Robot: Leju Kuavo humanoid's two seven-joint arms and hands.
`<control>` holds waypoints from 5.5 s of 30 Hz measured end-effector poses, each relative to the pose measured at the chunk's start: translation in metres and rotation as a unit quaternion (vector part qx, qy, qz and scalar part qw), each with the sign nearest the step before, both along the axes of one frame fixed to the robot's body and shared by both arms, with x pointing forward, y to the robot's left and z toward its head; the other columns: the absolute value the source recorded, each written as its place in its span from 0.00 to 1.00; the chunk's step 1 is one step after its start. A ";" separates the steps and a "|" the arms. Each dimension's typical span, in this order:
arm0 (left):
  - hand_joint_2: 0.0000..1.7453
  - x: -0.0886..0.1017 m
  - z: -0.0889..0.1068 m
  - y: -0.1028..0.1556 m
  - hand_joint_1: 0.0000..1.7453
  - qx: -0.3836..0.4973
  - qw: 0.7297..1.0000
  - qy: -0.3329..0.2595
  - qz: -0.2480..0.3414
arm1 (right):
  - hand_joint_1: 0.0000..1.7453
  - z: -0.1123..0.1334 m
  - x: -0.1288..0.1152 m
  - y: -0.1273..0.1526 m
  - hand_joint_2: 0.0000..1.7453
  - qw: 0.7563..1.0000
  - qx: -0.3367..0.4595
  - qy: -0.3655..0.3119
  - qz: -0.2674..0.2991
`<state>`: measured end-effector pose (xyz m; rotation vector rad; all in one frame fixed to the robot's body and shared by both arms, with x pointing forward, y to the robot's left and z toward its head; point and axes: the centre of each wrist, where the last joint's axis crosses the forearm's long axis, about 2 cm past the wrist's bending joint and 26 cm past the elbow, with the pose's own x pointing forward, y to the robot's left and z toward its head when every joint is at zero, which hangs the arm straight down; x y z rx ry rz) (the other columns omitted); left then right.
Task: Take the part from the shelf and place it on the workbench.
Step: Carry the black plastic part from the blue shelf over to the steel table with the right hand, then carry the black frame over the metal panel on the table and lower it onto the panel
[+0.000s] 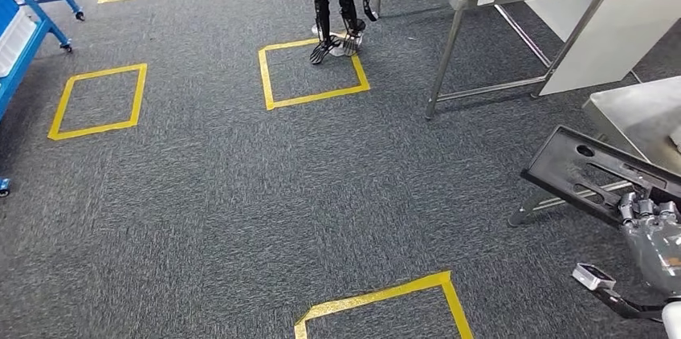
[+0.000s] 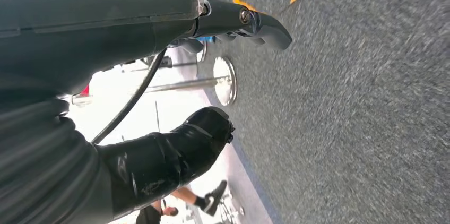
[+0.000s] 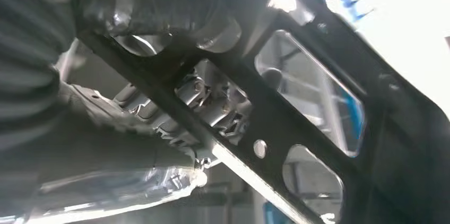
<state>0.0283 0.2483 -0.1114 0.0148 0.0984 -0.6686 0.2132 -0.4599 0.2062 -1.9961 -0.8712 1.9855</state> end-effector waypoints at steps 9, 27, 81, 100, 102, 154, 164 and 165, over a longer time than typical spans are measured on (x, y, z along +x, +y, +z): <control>1.00 -0.003 0.000 0.001 0.00 0.002 1.000 0.003 0.000 | 1.00 0.000 0.007 0.002 1.00 1.000 0.014 -0.016 -0.010; 1.00 0.000 0.000 -0.004 0.00 -0.004 1.000 -0.006 0.003 | 1.00 0.017 0.018 -0.003 1.00 0.998 0.024 -0.056 -0.021; 1.00 0.005 0.001 -0.006 0.00 -0.021 0.999 0.028 0.008 | 1.00 -0.004 0.145 0.157 1.00 0.982 0.115 -0.096 0.112; 1.00 0.003 0.000 -0.002 0.00 -0.021 0.999 0.033 -0.003 | 1.00 -0.008 0.167 0.147 1.00 0.994 0.033 -0.019 0.103; 1.00 0.002 0.000 -0.002 0.00 -0.021 0.999 0.034 -0.003 | 1.00 -0.007 0.167 0.146 1.00 0.994 0.032 -0.021 0.102; 1.00 0.000 0.000 -0.004 0.00 -0.016 0.999 0.036 -0.006 | 1.00 0.084 0.182 0.221 1.00 0.958 0.087 -0.175 0.208; 1.00 0.000 0.001 -0.005 0.00 -0.019 0.999 0.037 -0.007 | 1.00 0.089 0.183 0.225 1.00 0.958 0.078 -0.168 0.219; 1.00 0.000 0.001 -0.006 0.00 -0.020 0.999 0.036 -0.007 | 1.00 0.092 0.184 0.224 1.00 0.958 0.076 -0.168 0.220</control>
